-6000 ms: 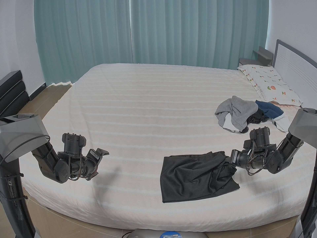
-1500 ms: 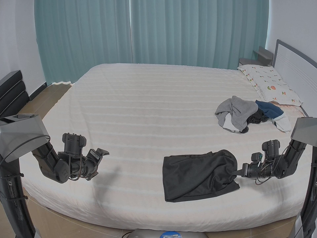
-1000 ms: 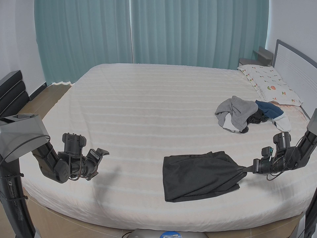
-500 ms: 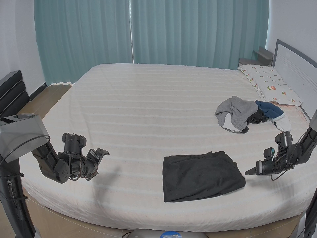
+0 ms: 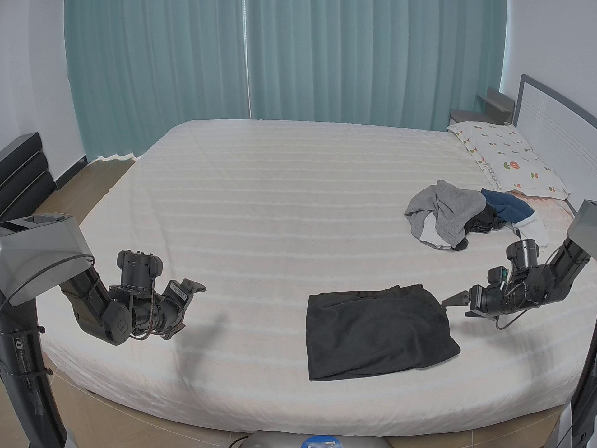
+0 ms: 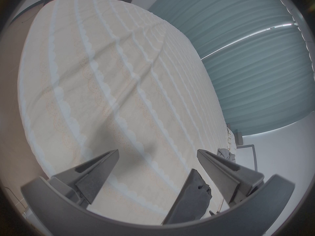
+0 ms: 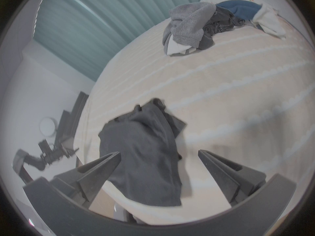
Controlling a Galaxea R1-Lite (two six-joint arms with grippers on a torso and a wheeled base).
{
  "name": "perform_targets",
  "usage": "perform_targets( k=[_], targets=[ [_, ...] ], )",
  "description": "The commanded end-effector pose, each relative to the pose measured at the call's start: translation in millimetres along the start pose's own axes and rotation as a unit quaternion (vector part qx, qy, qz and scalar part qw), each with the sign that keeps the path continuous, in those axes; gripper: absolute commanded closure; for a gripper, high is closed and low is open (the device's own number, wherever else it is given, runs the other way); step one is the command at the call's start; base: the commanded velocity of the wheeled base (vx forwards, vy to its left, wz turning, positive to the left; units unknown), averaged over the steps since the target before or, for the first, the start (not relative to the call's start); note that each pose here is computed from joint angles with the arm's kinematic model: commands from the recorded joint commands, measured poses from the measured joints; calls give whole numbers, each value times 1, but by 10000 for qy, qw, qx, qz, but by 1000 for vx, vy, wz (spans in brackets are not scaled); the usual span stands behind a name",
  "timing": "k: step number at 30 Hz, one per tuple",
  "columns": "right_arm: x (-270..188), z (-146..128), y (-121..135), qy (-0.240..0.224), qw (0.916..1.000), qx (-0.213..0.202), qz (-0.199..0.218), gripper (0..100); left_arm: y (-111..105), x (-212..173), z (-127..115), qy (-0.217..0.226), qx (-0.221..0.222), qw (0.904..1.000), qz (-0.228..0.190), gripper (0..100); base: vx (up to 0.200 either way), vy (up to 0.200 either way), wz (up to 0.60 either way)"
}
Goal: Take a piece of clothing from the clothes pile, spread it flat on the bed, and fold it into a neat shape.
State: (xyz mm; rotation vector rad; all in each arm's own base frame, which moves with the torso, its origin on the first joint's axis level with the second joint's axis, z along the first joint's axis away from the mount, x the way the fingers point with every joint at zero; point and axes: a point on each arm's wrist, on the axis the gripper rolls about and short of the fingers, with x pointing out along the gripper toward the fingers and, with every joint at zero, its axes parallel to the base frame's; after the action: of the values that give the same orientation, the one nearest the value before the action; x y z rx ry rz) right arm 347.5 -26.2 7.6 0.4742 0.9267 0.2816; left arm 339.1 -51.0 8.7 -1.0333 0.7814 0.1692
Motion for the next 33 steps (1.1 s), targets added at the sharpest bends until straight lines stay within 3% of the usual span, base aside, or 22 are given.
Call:
perform_targets(
  k=[1,8,16,22,23,33],
  targets=[
    [55,4,14,-245,9985,306,383,0,0,0,0,-1,-3,10000,9,0,0,0,0],
    [83,6,13,-709,9959,503,256,0,0,0,0,-5,-3,10000,3,0,0,0,0],
    [84,11,10,-792,9950,566,235,0,0,0,0,5,-4,10000,6,0,0,0,0],
    [83,13,10,-826,9925,861,249,0,0,0,0,-1,-3,10000,9,0,0,0,0],
    [83,13,10,-813,9925,875,243,100,0,0,0,-1,-3,10000,9,0,0,0,0],
    [77,16,7,-872,9890,1169,245,100,0,0,0,-1,-3,10000,9,0,0,0,0]
  ],
)
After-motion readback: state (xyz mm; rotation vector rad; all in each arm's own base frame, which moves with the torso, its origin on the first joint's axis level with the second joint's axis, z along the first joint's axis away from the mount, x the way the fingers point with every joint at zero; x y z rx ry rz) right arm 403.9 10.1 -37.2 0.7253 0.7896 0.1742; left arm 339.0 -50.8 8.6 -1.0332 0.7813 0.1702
